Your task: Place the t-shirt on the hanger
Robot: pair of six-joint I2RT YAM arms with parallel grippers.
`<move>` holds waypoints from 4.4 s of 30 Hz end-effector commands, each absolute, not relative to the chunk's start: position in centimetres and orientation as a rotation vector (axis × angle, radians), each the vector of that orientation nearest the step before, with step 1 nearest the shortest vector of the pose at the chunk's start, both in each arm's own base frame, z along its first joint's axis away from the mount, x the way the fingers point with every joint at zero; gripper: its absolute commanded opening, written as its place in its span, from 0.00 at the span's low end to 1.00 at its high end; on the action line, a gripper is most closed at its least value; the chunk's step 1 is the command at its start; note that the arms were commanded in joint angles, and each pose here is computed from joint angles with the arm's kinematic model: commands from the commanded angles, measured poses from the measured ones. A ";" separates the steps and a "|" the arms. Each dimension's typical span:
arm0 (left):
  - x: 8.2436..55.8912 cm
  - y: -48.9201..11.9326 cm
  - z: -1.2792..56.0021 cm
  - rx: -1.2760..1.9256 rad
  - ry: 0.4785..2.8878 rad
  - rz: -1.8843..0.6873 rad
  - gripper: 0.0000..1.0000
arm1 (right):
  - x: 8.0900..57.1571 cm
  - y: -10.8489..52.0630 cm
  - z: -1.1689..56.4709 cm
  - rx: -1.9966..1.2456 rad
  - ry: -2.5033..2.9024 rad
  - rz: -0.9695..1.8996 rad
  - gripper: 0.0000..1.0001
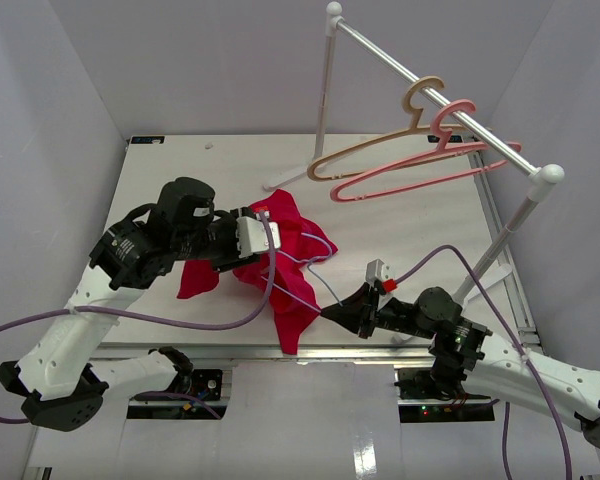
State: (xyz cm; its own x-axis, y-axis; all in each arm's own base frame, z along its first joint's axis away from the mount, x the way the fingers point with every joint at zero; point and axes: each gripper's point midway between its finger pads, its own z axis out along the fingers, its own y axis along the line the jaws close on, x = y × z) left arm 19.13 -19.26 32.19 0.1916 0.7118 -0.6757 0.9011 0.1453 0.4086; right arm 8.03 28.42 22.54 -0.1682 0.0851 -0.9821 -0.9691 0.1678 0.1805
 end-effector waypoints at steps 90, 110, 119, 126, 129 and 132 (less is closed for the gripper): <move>17.5 -20.0 38.0 1.367 1.602 -0.415 0.59 | 7.2 27.4 27.7 -0.890 1.119 1.258 0.08; 14.0 -21.0 30.6 1.633 1.637 -0.603 0.63 | 6.9 27.2 27.0 -0.896 1.123 1.266 0.08; 12.4 -22.4 29.2 1.753 1.621 -0.763 0.00 | 6.8 27.4 27.5 -0.902 1.105 1.280 0.08; 10.5 -25.3 32.8 1.747 1.397 -0.990 0.00 | 7.4 28.2 27.8 -0.912 1.103 1.258 0.08; 10.6 -26.0 32.4 1.739 1.409 -1.038 0.04 | 7.3 28.5 28.5 -0.924 1.109 1.261 0.08; 10.9 -26.4 31.3 1.738 1.447 -1.058 0.10 | 7.2 28.3 29.4 -0.921 1.085 1.263 0.08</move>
